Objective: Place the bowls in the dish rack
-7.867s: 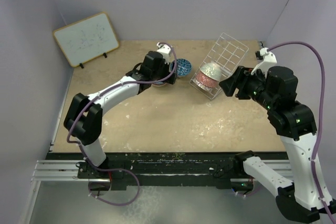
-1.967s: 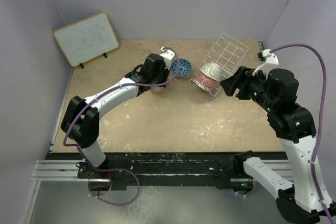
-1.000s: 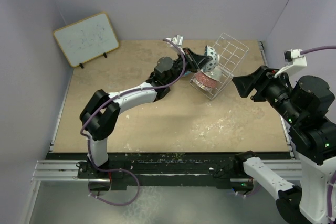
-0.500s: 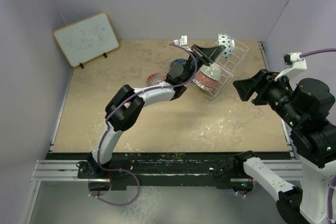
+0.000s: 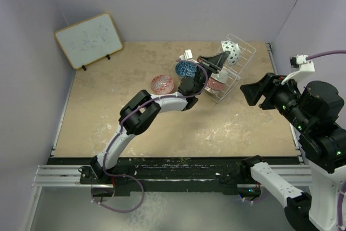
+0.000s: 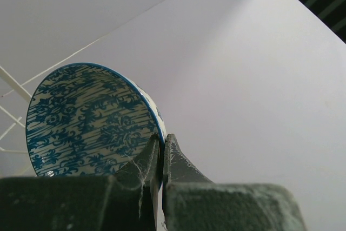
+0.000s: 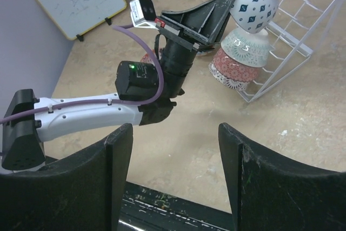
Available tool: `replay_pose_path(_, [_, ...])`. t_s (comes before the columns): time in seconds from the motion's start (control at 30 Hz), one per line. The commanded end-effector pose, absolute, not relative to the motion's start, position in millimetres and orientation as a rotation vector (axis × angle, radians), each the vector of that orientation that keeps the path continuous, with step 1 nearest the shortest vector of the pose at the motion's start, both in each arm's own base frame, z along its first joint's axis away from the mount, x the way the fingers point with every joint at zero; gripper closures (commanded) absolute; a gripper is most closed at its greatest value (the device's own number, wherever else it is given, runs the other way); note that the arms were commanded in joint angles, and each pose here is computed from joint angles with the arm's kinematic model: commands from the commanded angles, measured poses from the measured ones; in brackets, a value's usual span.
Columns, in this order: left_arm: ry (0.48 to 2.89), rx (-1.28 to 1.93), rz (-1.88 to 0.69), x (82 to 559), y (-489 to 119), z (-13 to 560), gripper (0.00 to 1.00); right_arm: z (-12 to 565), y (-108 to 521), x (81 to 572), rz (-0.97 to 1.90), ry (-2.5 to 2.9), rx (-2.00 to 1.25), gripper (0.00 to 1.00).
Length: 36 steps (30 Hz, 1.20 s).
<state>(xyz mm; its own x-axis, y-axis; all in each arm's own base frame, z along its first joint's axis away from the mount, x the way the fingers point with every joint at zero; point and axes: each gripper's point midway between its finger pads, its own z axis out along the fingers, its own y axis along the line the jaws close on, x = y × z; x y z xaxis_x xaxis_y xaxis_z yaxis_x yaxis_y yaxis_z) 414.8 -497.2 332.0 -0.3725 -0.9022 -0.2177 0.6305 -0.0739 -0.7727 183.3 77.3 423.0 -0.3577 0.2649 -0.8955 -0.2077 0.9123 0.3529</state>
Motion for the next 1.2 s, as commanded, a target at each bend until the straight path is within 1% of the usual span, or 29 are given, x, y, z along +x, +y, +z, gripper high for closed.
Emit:
replay_pose_path(0.0, [0.722,-0.506,-1.782,410,-461,375,1.00,425,73,180,0.459,1.864,0.015,0.33])
replay_pose_path(0.17, [0.707,-0.584,-1.777,417,-460,354,1.00,422,72,177,0.446,1.871,0.001,0.33])
replay_pose_path(0.33, [0.684,-0.607,-1.769,421,-460,350,1.00,420,70,174,0.437,1.874,-0.007,0.32])
replay_pose_path(0.47, [0.678,-0.615,-1.787,420,-465,351,1.00,416,72,174,0.442,1.883,-0.016,0.32])
replay_pose_path(0.67, [0.677,-0.652,-1.829,422,-474,335,1.00,412,73,171,0.449,1.886,-0.022,0.32])
replay_pose_path(1.17, [0.663,-0.738,-1.870,415,-475,311,1.00,408,72,164,0.459,1.893,-0.025,0.32])
